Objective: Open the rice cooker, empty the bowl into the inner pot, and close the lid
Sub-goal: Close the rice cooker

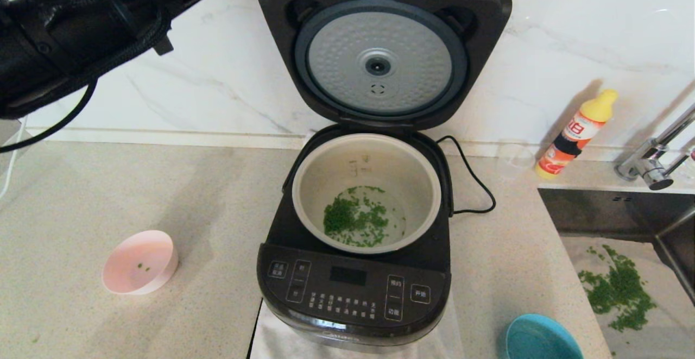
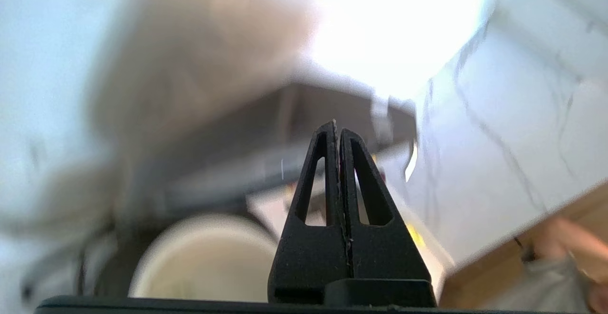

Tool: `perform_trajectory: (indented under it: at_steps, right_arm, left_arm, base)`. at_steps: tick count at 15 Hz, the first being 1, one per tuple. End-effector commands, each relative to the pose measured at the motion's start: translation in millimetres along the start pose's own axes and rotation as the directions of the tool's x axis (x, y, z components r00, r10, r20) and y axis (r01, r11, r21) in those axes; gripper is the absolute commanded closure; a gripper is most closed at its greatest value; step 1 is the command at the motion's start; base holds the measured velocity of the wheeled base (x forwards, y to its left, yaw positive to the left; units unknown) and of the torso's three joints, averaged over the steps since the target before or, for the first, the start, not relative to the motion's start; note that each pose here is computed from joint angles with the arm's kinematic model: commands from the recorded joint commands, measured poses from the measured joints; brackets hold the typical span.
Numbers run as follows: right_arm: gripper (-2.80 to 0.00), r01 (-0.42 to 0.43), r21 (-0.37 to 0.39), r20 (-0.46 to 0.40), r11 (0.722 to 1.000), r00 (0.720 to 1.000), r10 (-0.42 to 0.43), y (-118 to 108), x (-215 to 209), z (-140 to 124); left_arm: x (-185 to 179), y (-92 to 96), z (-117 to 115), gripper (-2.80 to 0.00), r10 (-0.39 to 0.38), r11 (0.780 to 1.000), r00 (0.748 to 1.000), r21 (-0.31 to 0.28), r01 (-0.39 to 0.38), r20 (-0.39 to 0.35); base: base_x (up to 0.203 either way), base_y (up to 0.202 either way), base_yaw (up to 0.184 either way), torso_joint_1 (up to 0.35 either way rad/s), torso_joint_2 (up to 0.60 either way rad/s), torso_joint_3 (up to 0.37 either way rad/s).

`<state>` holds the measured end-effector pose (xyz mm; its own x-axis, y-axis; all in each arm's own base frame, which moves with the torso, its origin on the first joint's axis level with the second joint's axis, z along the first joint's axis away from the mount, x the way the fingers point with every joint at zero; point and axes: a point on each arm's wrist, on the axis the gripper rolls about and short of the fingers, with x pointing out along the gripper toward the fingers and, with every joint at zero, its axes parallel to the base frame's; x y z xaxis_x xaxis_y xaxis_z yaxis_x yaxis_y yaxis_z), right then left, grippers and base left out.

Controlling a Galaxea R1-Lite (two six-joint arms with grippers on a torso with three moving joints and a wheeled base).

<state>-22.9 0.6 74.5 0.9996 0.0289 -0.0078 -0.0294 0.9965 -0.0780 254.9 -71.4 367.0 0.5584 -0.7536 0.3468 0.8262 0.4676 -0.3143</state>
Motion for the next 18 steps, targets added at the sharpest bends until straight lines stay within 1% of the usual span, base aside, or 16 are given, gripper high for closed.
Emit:
perform_trajectory:
  at_steps: [1,3,7,9,11,14,18]
  right_arm:
    - [0.00,-0.001,-0.001,0.000,1.000,1.000,0.001,0,0,0]
    - [0.00,0.000,-0.001,0.000,1.000,1.000,0.000,0,0,0]
    - [0.00,0.000,-0.001,0.000,1.000,1.000,0.000,0,0,0]
    - [0.00,0.000,-0.001,0.000,1.000,1.000,0.000,0,0,0]
    - [0.00,0.000,-0.001,0.000,1.000,1.000,0.000,0,0,0]
    - [0.00,0.000,-0.001,0.000,1.000,1.000,0.000,0,0,0]
    - [0.00,-0.001,-0.001,0.000,1.000,1.000,0.001,0,0,0]
  left_arm:
    - [24,19.7,4,0.00,-0.010,1.000,1.000,0.009,0.010,0.019]
    - [39,30.0,10,0.00,-0.027,0.999,0.999,0.032,0.025,0.044]
    - [68,55.6,13,0.00,-0.053,0.997,0.995,0.068,0.047,0.084]
    - [81,70.7,10,0.00,-0.046,0.996,0.993,0.077,0.038,0.106]
    - [90,80.4,9,0.00,-0.050,0.996,0.992,0.085,0.040,0.117]
    - [99,89.7,7,0.00,-0.058,0.995,0.991,0.090,0.047,0.120]
    - [101,90.4,4,0.00,-0.066,0.995,0.992,0.083,0.057,0.105]
  base:
    - [0.000,0.000,0.000,0.000,0.00,0.000]
    - [0.000,0.000,0.000,0.000,0.00,0.000]
    - [0.000,0.000,0.000,0.000,0.00,0.000]
    - [0.000,0.000,0.000,0.000,0.00,0.000]
    - [0.000,0.000,0.000,0.000,0.00,0.000]
    - [0.000,0.000,0.000,0.000,0.00,0.000]
    - [0.000,0.000,0.000,0.000,0.00,0.000]
